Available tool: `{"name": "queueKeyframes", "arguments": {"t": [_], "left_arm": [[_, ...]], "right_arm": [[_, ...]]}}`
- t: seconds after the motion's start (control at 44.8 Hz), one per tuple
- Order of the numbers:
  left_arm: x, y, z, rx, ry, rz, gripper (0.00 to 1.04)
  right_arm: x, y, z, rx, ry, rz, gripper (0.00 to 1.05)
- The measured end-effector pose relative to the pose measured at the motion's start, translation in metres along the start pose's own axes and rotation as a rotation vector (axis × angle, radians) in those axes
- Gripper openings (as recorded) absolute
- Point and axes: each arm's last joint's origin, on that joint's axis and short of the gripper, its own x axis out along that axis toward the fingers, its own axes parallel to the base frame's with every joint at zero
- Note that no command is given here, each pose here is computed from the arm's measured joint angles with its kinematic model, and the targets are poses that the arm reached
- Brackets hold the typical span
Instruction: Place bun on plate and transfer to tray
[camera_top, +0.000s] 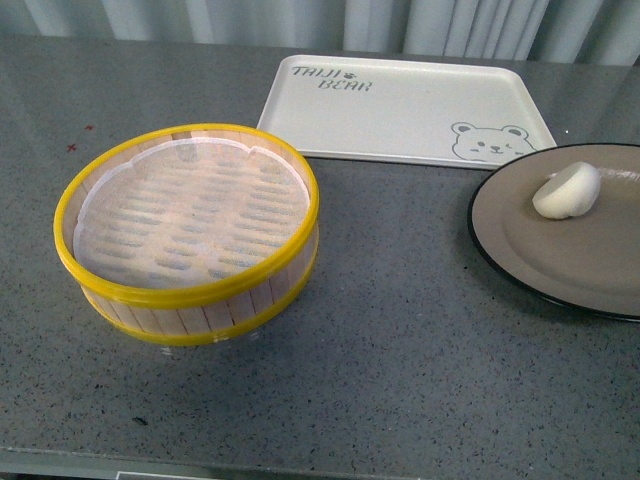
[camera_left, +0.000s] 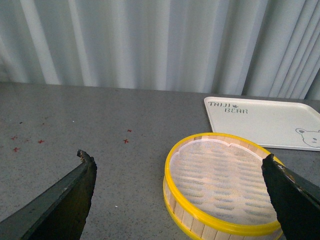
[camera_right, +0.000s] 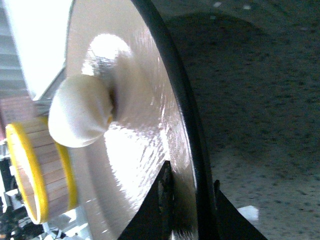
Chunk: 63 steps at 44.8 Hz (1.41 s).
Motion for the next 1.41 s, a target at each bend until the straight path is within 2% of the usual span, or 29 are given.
{"name": "queueKeyframes", "arguments": {"t": [0.112,0.245,0.446,0.58,0.736,0.96,1.317,1.361,1.406], "left_arm": [[0.000,0.000,0.000,0.000,0.000,0.002,0.98],[0.000,0.000,0.000,0.000,0.000,0.001,0.98],[0.000,0.000,0.000,0.000,0.000,0.001,0.98],[0.000,0.000,0.000,0.000,0.000,0.000,0.98],[0.000,0.000,0.000,0.000,0.000,0.001,0.98],[0.000,0.000,0.000,0.000,0.000,0.000,0.98],[0.000,0.000,0.000,0.000,0.000,0.000,0.98],[0.000,0.000,0.000,0.000,0.000,0.000,0.98],[0.000,0.000,0.000,0.000,0.000,0.000,0.98]], "right_arm": [[-0.010,0.004,-0.011,-0.022,-0.046,0.055,0.03],[-0.020,0.016,-0.015,-0.038,-0.094,0.258,0.03],[-0.004,0.035,0.007,-0.046,-0.156,0.381,0.03],[0.042,0.050,0.038,0.020,-0.155,0.456,0.03],[0.088,0.058,0.058,0.134,-0.112,0.456,0.03],[0.172,0.072,0.089,0.240,-0.018,0.359,0.03],[0.208,0.094,0.123,0.232,-0.015,0.272,0.03],[0.208,0.097,0.125,0.223,-0.017,0.259,0.06],[0.208,0.098,0.126,0.216,-0.022,0.238,0.13]]}}
